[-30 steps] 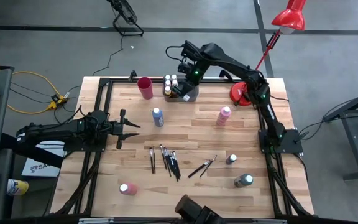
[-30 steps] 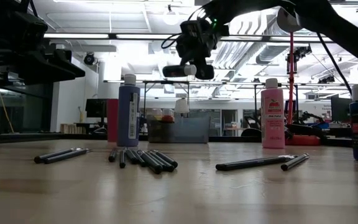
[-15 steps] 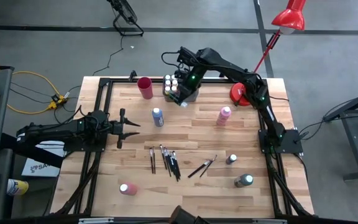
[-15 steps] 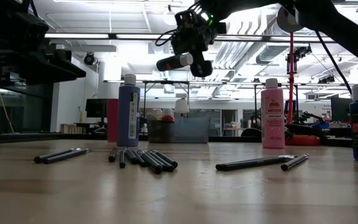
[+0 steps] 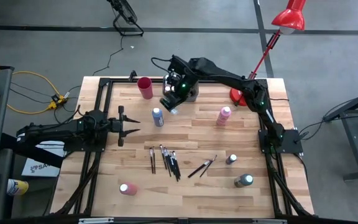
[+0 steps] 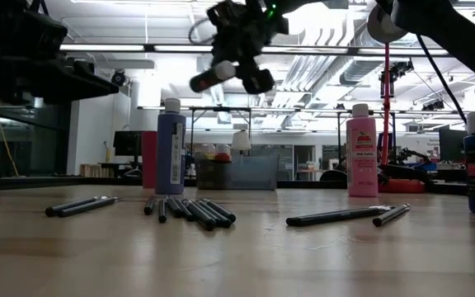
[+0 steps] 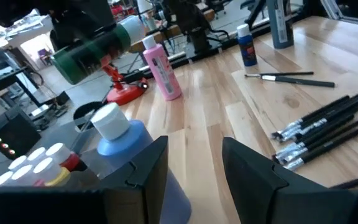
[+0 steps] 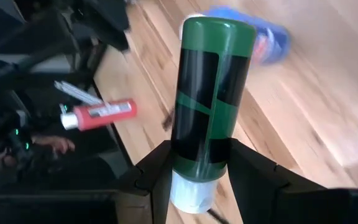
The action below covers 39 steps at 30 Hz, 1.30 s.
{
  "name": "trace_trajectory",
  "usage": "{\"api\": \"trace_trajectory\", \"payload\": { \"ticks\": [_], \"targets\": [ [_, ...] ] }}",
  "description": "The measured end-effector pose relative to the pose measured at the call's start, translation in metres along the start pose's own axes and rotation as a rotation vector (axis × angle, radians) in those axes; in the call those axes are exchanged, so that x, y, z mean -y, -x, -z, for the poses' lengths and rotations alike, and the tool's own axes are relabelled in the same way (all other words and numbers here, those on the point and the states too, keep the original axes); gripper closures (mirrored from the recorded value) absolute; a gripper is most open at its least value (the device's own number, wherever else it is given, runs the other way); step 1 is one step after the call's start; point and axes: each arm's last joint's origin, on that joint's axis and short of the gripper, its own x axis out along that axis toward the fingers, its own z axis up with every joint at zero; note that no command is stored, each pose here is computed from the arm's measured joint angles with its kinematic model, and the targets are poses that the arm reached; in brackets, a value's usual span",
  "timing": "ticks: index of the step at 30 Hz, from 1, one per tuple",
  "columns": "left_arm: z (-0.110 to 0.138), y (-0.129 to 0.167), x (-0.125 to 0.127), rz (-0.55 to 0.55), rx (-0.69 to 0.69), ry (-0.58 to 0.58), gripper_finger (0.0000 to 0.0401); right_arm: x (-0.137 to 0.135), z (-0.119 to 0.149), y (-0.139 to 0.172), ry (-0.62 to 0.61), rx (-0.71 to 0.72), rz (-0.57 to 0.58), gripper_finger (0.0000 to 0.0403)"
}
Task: Pick & Place Paint Supplies
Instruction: Put the green paint bottle into the black bin
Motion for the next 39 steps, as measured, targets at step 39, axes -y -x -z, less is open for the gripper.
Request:
{"api": "trace_trajectory", "payload": {
  "ticks": [39],
  "targets": [
    [-0.122, -0.081, -0.119, 0.296, -0.345, 0.215, 0.0106, -0.053, 0.040, -0.020, 0.469, 0.013, 0.179, 0.0270]
  ]
}}
